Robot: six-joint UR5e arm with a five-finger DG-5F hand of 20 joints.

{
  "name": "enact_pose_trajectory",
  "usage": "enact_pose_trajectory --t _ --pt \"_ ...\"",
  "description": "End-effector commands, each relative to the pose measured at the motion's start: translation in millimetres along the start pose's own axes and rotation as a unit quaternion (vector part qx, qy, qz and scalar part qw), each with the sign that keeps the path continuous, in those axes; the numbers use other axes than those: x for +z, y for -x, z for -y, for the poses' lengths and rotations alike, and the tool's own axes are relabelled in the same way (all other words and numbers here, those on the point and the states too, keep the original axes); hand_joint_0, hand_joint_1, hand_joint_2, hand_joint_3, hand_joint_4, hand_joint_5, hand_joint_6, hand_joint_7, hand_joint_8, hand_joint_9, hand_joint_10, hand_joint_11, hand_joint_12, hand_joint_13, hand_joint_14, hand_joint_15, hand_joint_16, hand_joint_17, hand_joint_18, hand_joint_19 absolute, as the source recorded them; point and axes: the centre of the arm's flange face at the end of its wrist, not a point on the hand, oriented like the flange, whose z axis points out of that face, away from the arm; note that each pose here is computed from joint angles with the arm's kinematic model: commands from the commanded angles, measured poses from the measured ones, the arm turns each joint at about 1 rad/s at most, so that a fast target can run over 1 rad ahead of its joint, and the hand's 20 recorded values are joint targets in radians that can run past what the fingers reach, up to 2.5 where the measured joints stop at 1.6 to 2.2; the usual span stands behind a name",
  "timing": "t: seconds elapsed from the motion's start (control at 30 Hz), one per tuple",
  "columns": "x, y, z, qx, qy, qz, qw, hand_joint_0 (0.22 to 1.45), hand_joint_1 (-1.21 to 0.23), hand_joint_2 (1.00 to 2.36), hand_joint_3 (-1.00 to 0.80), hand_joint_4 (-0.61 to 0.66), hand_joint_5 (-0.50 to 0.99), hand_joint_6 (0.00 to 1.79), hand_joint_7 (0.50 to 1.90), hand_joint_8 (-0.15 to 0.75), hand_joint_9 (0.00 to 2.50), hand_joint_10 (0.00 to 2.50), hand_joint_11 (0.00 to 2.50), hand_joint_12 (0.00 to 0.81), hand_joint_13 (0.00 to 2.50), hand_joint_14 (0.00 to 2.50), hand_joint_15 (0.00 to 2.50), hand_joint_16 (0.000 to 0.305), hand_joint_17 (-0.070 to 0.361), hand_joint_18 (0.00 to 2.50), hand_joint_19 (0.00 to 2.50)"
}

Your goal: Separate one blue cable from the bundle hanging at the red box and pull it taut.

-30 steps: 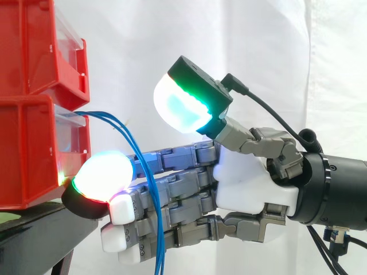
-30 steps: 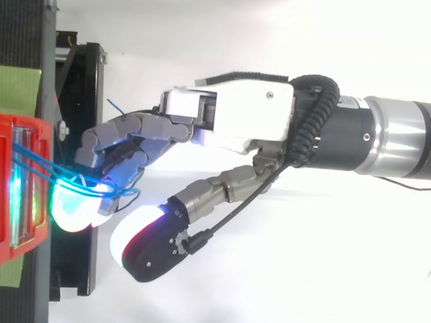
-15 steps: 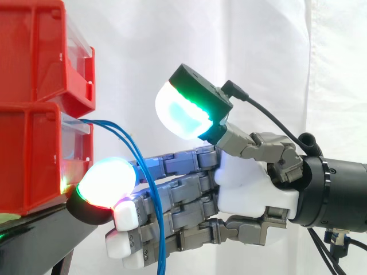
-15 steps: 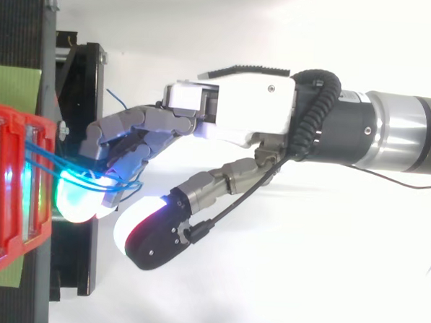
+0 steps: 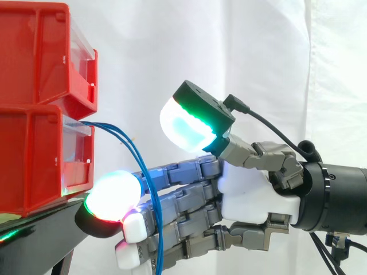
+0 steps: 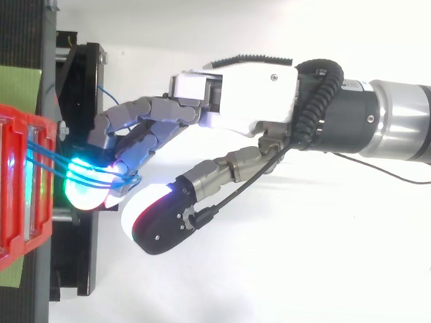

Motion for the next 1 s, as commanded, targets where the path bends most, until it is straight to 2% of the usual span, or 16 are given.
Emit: enact_pose_trajectory --t 0.0,0.1,0.13,0.2,0.27,0.4,0.53,0.73,0.87,0.97 --pt "-2.1 2.4 2.1 0.0 -0.007 -0.003 1.0 0.59 -0.54 1.0 -0.46 0.3 -0.15 0.5 0.93 0.299 0.84 0.02 0.51 0.319 0.75 0.01 0.36 0.035 0.078 0.46 0.44" --pt "-4.7 1.6 3.1 0.001 -0.017 -0.013 0.9998 0.59 -0.54 1.0 -0.46 0.3 -0.15 0.5 0.93 0.3 0.84 0.02 0.5 0.319 0.75 0.01 0.36 0.035 0.078 0.46 0.45" --pt "-6.1 0.2 5.1 0.0 -0.021 -0.025 0.9995 0.59 -0.54 1.0 -0.46 0.3 -0.15 0.5 0.93 0.3 0.84 0.02 0.5 0.319 0.75 0.01 0.36 0.035 0.078 0.46 0.45" --pt "-7.3 -0.3 5.9 0.0 -0.025 -0.033 0.9991 0.59 -0.54 1.0 -0.46 0.3 -0.15 0.5 0.94 0.298 0.84 0.02 0.51 0.32 0.75 0.01 0.36 0.035 0.078 0.46 0.45" --pt "-9.4 0.9 0.5 0.0 -0.031 -0.042 0.9986 0.59 -0.54 1.0 -0.46 0.3 -0.15 0.5 0.94 0.297 0.84 0.02 0.51 0.318 0.75 0.01 0.37 0.035 0.078 0.46 0.44" --pt "-12.4 3.4 -0.3 -0.001 -0.043 -0.043 0.9981 0.59 -0.55 1.0 -0.46 0.3 -0.15 0.5 0.95 0.299 0.84 0.02 0.5 0.319 0.75 0.01 0.37 0.035 0.078 0.46 0.45" --pt "-13.2 4.2 -3.8 -0.002 -0.044 -0.042 0.9982 0.59 -0.55 1.0 -0.46 0.3 -0.15 0.5 0.95 0.296 0.84 0.02 0.5 0.318 0.75 0.02 0.37 0.035 0.078 0.46 0.45" --pt "-12.0 4.5 -7.2 -0.006 -0.039 -0.042 0.9983 0.6 -0.55 1.0 -0.45 0.3 -0.14 0.5 0.96 0.293 0.85 0.02 0.5 0.318 0.75 0.02 0.37 0.035 0.078 0.46 0.45" --pt "-11.6 6.1 -8.9 -0.006 -0.038 -0.04 0.9985 0.61 -0.5 1.01 -0.44 0.29 -0.14 0.5 0.97 0.294 0.87 0.02 0.5 0.315 0.76 0.01 0.37 0.034 0.077 0.46 0.45" --pt "-10.5 8.6 -23.5 -0.007 -0.029 -0.037 0.9989 0.62 -0.49 1.01 -0.44 0.3 -0.14 0.5 0.98 0.297 0.87 0.02 0.51 0.317 0.76 0.01 0.37 0.034 0.077 0.46 0.45"
